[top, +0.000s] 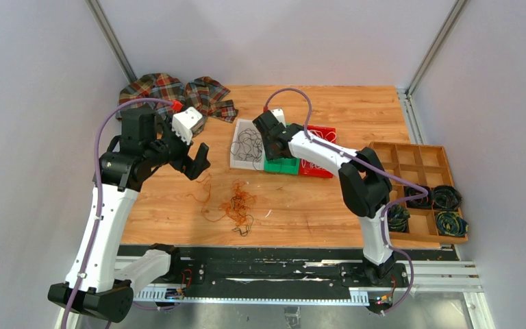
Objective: Untangle the cables
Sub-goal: Place the cable in the bin.
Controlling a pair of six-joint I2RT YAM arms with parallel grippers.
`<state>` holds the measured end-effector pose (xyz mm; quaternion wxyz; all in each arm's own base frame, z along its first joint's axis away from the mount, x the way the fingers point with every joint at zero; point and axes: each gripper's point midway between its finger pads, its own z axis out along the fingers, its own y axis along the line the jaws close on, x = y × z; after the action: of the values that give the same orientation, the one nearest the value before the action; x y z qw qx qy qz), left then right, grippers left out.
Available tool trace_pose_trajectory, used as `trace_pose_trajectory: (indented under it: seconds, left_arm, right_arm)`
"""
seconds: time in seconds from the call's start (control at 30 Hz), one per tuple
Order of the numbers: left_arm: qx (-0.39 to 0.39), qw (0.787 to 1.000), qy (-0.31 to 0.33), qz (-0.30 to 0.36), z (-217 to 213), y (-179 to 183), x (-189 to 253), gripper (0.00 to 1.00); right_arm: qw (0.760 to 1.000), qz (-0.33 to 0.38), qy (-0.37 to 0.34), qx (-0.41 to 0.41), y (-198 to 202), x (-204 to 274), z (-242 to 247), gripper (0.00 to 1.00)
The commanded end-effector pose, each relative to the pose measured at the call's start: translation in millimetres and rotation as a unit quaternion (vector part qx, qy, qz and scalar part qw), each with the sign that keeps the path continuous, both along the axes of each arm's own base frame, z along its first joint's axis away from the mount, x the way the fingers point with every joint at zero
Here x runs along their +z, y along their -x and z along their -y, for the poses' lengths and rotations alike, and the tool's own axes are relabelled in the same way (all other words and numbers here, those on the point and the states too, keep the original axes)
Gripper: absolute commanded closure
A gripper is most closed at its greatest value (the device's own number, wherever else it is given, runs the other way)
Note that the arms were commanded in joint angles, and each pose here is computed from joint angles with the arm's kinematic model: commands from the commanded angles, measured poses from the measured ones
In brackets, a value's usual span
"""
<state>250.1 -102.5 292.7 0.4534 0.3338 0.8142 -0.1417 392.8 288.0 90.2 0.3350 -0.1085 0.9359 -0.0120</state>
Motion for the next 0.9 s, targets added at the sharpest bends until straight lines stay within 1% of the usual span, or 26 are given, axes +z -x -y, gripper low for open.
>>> trace_pose_trajectory:
  seconds: [0.0,0.13,0.3,0.33,0.4,0.47,0.5,0.67,0.73,0.87]
  left_arm:
    - [-0.005,1.0,0.005,0.012,-0.5,3.2,8.9,0.01]
    - [-0.003,1.0,0.005,0.015,-1.4,4.1,9.8,0.01]
    - [-0.001,1.0,0.0,0.019,-3.5,7.1,9.3,0.01]
    - [-0.001,1.0,0.0,0.022,-4.0,7.4,10.2,0.02]
    - [-0.001,1.0,-0.002,0.023,-4.6,9.0,10.7,0.02]
    - [-0.002,1.0,-0.003,0.024,-4.9,10.0,10.9,0.02]
    - [-0.001,1.0,-0.003,0.024,-5.1,10.2,11.0,0.02]
    - [-0.004,1.0,0.0,0.029,-3.9,11.0,15.5,0.03]
    - [-0.004,1.0,0.002,0.031,-3.6,10.4,18.1,0.03]
    - [-0.003,0.999,0.002,0.037,-3.8,9.7,23.0,0.03]
  right_arm:
    - [0.999,-0.017,0.021,-0.032,-4.1,-28.0,16.6,0.5]
    - [0.998,-0.035,0.03,-0.049,-6.4,-48.8,26.1,0.52]
    - [0.997,-0.04,0.028,-0.059,-10.3,-62.1,29.3,0.64]
    - [0.997,-0.041,0.029,-0.061,-10.2,-64.8,29.9,0.69]
    - [0.997,-0.038,0.026,-0.063,-11.1,-63.8,29.7,0.82]
    - [0.997,-0.03,0.02,-0.065,-11.4,-56.0,30.4,0.97]
    - [0.997,-0.024,0.016,-0.066,-11.6,-50.2,31.1,0.99]
    - [0.997,0.022,-0.013,-0.067,-15.3,-8.2,32.1,0.99]
    - [0.996,0.049,-0.035,-0.063,-18.4,18.3,28.5,0.99]
    - [0.994,0.076,-0.057,-0.045,-23.1,46.1,13.7,0.99]
